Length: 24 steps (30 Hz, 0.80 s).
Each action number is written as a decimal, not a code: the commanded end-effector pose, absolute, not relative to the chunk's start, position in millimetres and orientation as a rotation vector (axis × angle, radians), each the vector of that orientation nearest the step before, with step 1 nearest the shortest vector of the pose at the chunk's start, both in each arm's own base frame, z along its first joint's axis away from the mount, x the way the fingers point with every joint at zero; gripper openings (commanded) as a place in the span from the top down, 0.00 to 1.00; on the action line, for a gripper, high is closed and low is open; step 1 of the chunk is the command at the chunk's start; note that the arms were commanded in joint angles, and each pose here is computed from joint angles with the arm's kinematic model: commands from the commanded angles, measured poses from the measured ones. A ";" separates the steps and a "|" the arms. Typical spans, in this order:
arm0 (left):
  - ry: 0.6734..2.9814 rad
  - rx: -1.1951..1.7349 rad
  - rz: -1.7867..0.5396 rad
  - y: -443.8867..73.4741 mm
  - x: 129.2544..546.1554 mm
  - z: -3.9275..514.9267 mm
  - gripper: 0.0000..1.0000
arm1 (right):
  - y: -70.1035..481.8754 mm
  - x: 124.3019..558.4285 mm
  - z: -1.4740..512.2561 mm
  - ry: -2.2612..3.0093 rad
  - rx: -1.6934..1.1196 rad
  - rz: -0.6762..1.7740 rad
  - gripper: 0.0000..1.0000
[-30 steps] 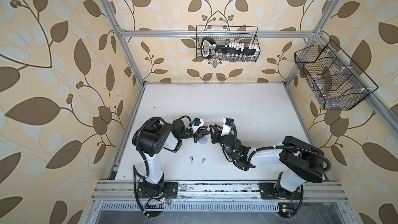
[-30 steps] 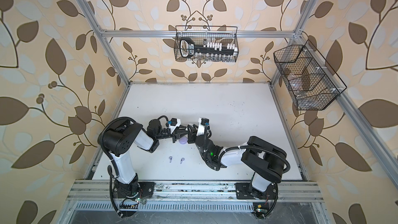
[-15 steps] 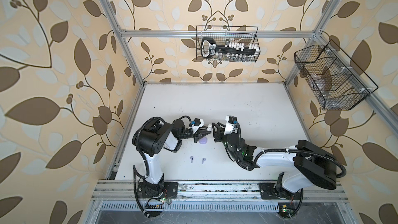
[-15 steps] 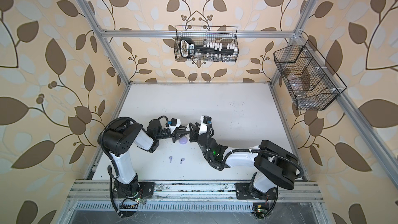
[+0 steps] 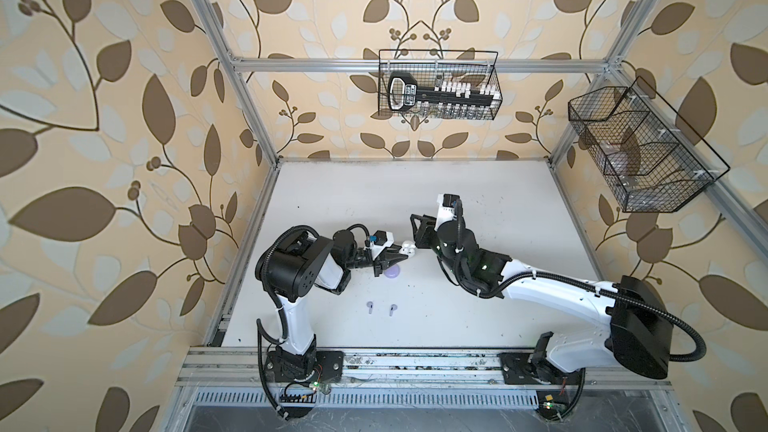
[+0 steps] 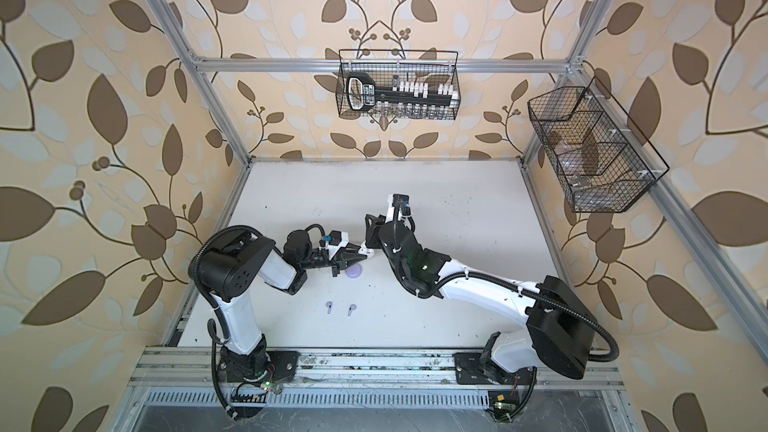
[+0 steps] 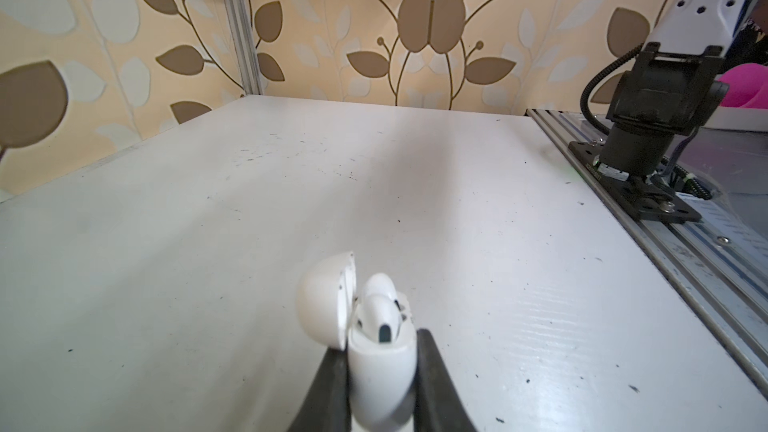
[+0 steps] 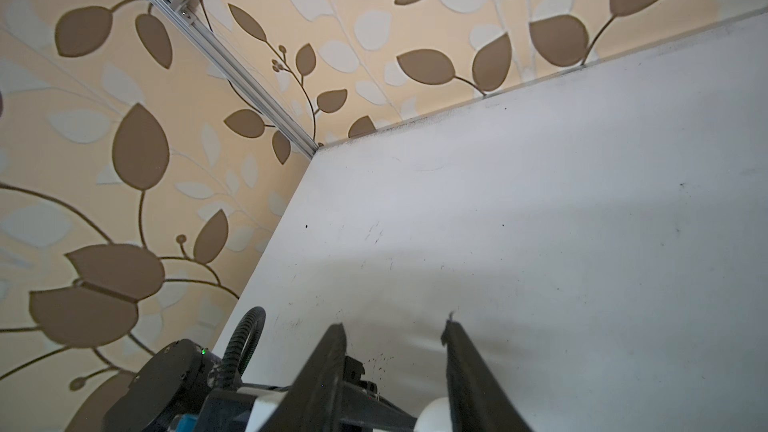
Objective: Insert the wireless bluetooth earbuds into the charging case
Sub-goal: 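Open the right gripper and raise it away from the case, then push the case lid shut with the right gripper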
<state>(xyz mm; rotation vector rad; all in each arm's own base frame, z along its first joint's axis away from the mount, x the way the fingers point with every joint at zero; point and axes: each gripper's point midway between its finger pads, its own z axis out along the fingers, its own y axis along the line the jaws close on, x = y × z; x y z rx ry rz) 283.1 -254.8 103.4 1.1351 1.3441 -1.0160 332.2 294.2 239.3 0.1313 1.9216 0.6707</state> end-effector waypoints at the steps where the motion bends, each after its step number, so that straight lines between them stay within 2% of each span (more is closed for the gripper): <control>1: 1.230 1.190 -0.989 -256.2 274.9 116.0 1.00 | 296.8 326.6 220.7 2.091 0.086 0.672 0.60; 24: 1.165 1.269 -0.973 -257.4 257.1 108.1 1.00 | 339.0 341.9 126.1 2.552 -0.089 0.717 0.62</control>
